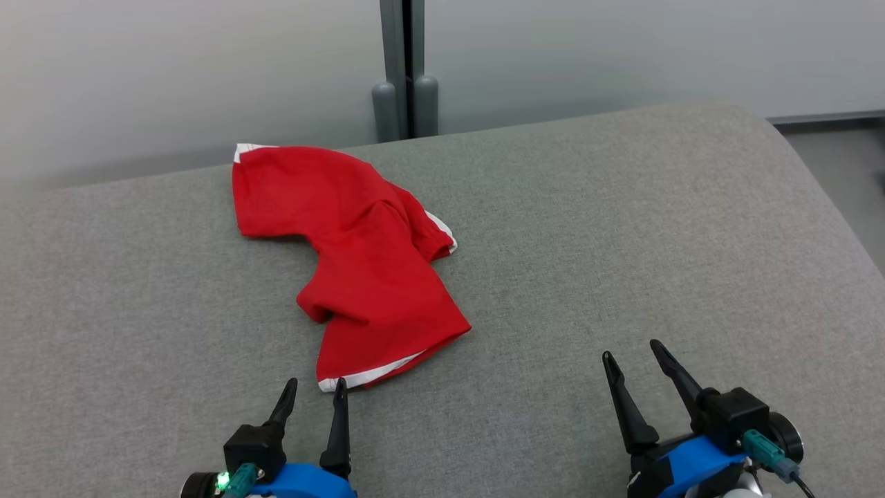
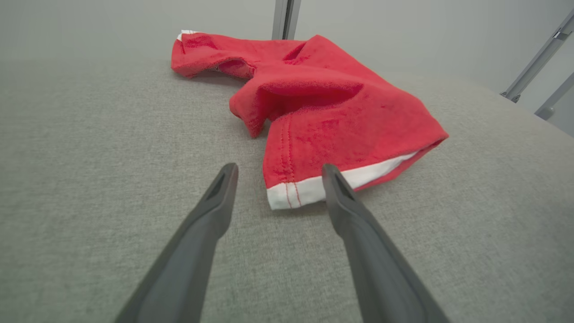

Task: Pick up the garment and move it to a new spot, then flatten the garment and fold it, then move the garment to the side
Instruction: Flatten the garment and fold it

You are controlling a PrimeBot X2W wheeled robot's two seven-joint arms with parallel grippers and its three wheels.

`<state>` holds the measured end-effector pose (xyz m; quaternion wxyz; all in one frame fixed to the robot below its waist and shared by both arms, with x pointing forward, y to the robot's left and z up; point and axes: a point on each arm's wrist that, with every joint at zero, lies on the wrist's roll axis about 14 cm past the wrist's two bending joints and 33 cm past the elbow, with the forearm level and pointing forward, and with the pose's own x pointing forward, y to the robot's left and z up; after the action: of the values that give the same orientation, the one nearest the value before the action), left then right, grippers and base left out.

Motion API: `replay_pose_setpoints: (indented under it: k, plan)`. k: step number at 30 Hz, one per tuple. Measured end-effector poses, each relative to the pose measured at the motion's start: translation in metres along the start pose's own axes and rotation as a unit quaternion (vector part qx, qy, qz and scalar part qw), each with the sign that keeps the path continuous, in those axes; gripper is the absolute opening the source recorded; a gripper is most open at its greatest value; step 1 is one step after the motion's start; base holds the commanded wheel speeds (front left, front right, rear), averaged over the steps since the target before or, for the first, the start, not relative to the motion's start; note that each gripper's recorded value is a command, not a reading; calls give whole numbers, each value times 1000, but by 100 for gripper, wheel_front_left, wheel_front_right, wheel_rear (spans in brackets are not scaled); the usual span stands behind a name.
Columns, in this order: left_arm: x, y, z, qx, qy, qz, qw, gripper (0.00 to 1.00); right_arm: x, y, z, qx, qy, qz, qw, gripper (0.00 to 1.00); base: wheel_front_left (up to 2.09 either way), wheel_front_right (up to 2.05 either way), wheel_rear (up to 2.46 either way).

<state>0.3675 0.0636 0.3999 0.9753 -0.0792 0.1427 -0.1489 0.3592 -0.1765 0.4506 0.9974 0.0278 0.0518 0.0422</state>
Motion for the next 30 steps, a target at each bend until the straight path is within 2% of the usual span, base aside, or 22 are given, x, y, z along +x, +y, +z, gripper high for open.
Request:
replay_pose_setpoints:
  k: [10, 23, 24, 25, 26, 27, 30]
  plan:
    - [24, -2, -23, -27, 42, -10, 999, 100, 9, -16, -9, -1, 17, -20, 1000, 100, 0, 0, 0]
    - [30, -10, -36, -49, 65, -35, 996, 100, 15, -18, -12, 0, 21, -20, 1000, 100, 0, 0, 0]
    - [32, -11, -35, -51, 64, -36, 996, 89, 15, -17, -12, 0, 22, -20, 1000, 100, 0, 0, 0]
    - [33, -11, -35, -51, 63, -37, 996, 61, 16, -17, -13, 1, 23, -20, 1000, 100, 0, 0, 0]
    - [33, -12, -35, -52, 64, -38, 996, 40, 16, -17, -13, 1, 24, -20, 1000, 100, 0, 0, 0]
    - [33, -12, -35, -51, 64, -38, 996, 0, 16, -18, -14, 1, 24, -20, 1000, 100, 0, 0, 0]
    - [35, -15, -32, -44, 59, -46, 996, 0, 17, -18, -13, 1, 23, -21, 1000, 100, 0, 0, 0]
